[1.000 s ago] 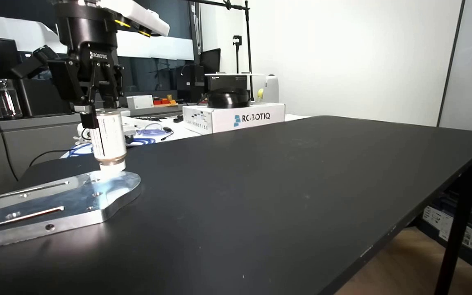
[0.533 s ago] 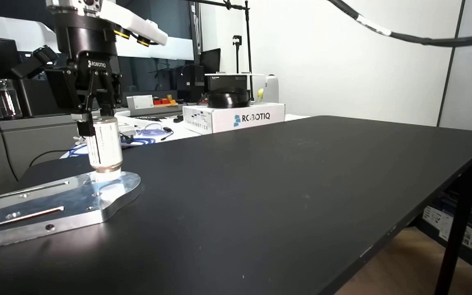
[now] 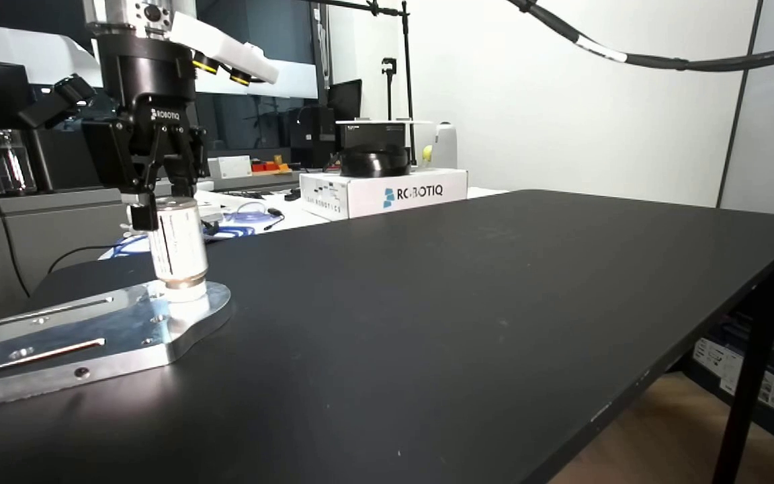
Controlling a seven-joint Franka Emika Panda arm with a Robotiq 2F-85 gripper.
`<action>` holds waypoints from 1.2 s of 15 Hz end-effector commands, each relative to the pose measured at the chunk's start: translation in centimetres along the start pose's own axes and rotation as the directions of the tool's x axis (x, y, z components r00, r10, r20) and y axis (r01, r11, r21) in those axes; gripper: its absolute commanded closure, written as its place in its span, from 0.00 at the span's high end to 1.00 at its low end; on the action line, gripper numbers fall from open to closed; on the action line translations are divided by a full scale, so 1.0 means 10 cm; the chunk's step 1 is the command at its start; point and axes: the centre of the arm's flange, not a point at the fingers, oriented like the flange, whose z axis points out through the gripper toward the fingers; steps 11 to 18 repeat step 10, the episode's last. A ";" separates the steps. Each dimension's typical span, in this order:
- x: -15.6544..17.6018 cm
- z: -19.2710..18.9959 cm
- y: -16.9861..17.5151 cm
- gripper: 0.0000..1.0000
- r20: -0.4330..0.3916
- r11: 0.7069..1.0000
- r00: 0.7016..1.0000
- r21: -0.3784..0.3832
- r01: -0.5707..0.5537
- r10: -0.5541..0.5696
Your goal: Move the bottle to the left.
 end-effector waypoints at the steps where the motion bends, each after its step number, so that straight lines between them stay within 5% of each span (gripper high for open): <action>1: 0.54 -0.32 0.04 0.93 -0.017 1.000 1.000 0.012 -0.014 0.014; 7: 0.34 -1.13 -0.29 1.00 -0.034 1.000 0.999 -0.007 -0.011 0.011; 8: 0.12 -0.87 -0.22 1.00 -0.070 1.000 0.997 0.002 0.011 -0.011; 18: 0.11 -1.07 -0.32 1.00 -0.059 1.000 0.998 -0.003 0.018 -0.018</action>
